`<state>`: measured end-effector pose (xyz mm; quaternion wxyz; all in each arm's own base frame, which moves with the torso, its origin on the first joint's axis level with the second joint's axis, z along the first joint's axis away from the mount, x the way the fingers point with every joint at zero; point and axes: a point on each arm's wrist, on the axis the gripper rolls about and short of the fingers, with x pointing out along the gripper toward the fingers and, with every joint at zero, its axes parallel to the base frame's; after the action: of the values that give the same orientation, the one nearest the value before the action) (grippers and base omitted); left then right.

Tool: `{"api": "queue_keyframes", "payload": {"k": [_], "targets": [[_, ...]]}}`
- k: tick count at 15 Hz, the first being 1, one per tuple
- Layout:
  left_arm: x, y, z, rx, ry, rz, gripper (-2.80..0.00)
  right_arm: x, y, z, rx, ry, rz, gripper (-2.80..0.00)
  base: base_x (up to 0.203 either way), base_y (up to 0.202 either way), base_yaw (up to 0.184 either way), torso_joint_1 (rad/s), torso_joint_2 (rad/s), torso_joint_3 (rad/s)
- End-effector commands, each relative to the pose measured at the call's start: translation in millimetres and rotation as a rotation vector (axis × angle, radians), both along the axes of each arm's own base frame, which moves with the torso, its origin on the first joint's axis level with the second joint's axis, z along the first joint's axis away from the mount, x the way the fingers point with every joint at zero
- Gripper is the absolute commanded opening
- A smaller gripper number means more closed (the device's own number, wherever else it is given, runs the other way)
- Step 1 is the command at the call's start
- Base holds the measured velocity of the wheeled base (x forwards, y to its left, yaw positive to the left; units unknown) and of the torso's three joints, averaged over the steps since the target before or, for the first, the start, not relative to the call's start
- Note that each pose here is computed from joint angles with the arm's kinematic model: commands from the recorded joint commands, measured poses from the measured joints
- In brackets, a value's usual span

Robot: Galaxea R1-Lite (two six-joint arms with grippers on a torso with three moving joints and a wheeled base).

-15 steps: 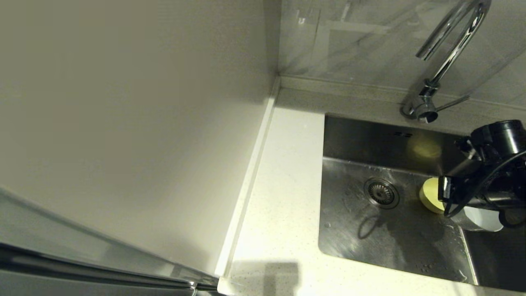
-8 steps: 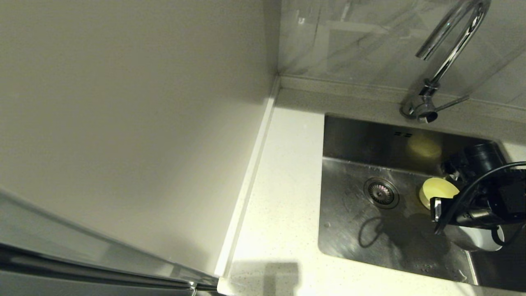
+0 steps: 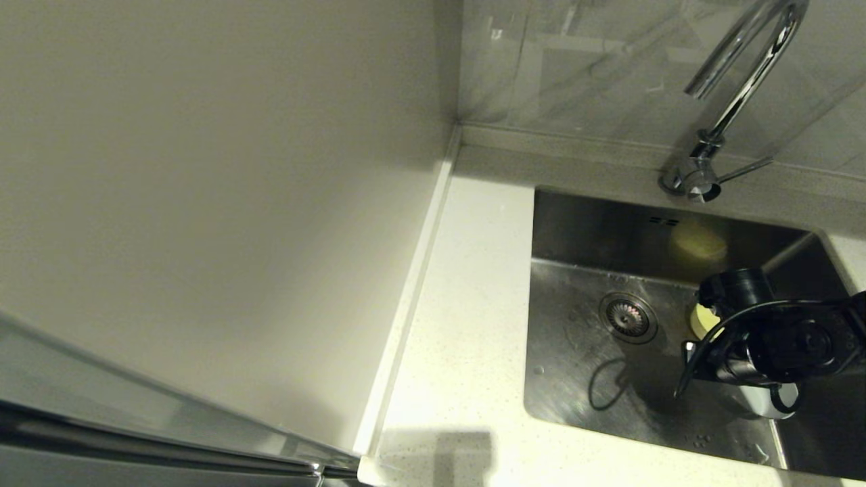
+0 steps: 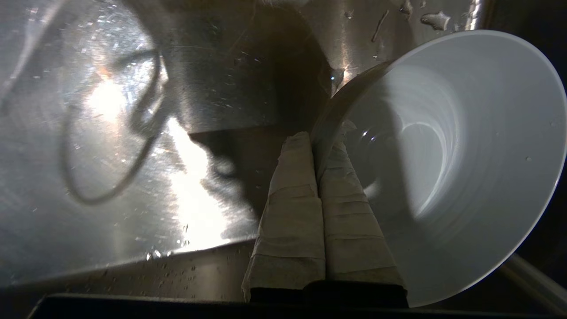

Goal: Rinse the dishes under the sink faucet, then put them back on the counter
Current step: Put a bowl into the sink

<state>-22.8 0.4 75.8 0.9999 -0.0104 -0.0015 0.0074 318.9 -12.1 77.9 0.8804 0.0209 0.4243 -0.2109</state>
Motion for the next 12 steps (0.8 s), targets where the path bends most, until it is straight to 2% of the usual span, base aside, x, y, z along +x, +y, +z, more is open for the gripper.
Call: {"api": "queue_keyframes", "payload": {"k": [1, 6, 11, 12], "targets": [[-0.2, 0.0, 0.0, -0.001, -0.003, 0.001, -2.8, 6.6, -2.5, -20.2, -0.001, 0.043, -0.009, -2.8, 0.0, 0.0, 0.0, 0.0, 0.0, 0.0], [-0.2, 0.0, 0.0, -0.001, -0.003, 0.0, -2.8, 27.5, -6.1, -33.0, 0.0, 0.011, -0.021, -2.8, 0.0, 0.0, 0.0, 0.0, 0.0, 0.0], [-0.2, 0.0, 0.0, -0.001, -0.003, -0.001, -2.8, 33.9, -7.4, -41.0, -0.008, 0.021, -0.031, -2.8, 0.0, 0.0, 0.0, 0.0, 0.0, 0.0], [-0.2, 0.0, 0.0, -0.001, -0.003, 0.001, -2.8, 34.8, -7.5, -40.8, -0.01, 0.018, -0.033, 0.0, 0.0, 0.0, 0.0, 0.0, 0.0, 0.0]]}}
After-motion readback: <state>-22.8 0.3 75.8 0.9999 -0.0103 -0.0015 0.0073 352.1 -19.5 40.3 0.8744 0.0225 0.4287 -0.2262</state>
